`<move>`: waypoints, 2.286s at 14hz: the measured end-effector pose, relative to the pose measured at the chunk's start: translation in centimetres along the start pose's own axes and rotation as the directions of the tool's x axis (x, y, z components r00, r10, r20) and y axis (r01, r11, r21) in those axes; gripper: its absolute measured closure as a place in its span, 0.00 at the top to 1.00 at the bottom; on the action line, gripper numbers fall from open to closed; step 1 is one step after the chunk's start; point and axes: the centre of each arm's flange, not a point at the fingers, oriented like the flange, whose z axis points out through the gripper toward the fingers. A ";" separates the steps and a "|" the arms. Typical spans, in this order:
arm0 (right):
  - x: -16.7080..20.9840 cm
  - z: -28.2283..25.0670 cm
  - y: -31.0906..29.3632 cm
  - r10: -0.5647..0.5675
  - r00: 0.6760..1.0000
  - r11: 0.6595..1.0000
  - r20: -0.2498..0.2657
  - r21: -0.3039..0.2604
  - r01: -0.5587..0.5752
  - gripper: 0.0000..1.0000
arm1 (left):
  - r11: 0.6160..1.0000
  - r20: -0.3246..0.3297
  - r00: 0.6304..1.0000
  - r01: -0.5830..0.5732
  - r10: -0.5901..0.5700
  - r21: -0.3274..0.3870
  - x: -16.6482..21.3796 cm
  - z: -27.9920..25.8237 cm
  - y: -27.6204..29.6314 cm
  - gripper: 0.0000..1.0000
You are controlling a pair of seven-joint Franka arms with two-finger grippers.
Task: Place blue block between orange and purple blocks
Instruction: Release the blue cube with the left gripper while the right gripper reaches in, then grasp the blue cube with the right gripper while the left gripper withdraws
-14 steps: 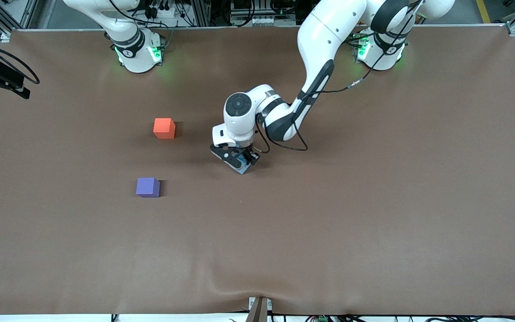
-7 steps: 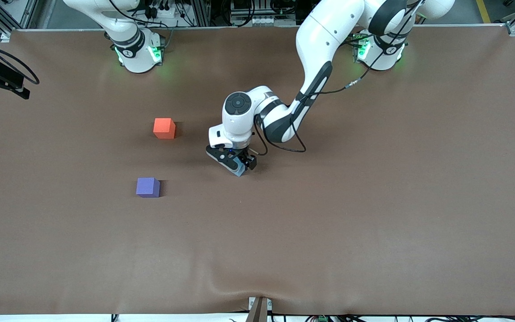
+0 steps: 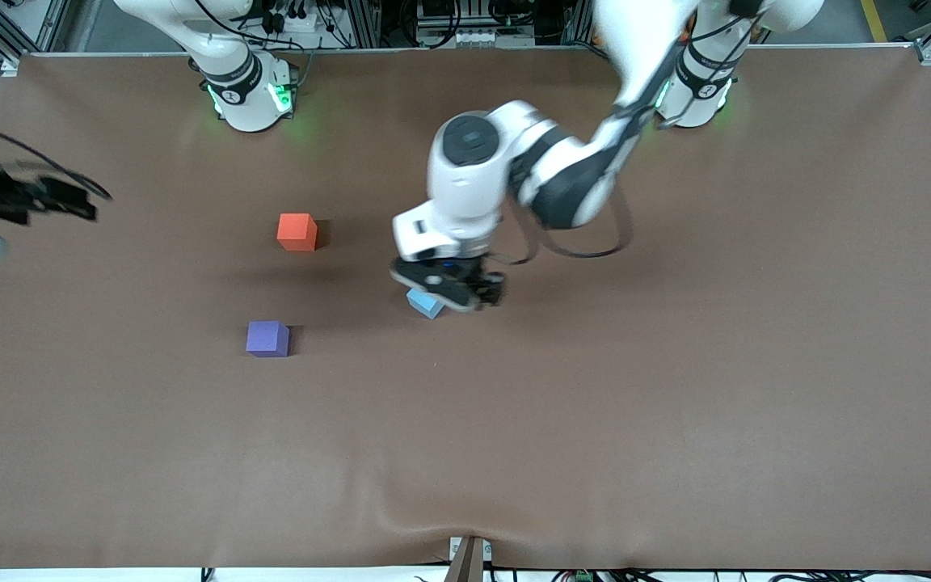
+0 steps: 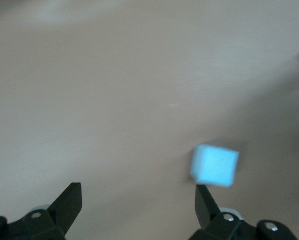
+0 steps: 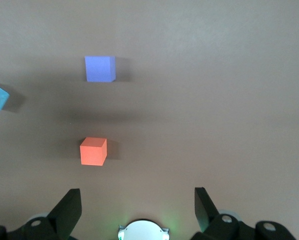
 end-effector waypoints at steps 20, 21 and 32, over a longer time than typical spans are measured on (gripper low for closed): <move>5.5 28.2 -37.7 0.493 0.867 0.866 -0.075 0.134 -0.482 1.00 | 0.793 0.119 0.784 0.597 -0.609 0.122 -17.0 -24.1 -39.0 1.00; 5.8 29.7 -38.5 0.511 0.855 0.855 -0.086 0.150 -0.496 1.00 | 0.791 0.121 0.782 0.599 -0.611 0.123 -17.7 -24.0 -38.9 1.00; 6.1 34.1 -41.5 0.588 0.807 0.803 -0.063 0.172 -0.571 1.00 | 0.796 0.140 0.784 0.592 -0.605 0.129 -18.2 -22.5 -38.6 1.00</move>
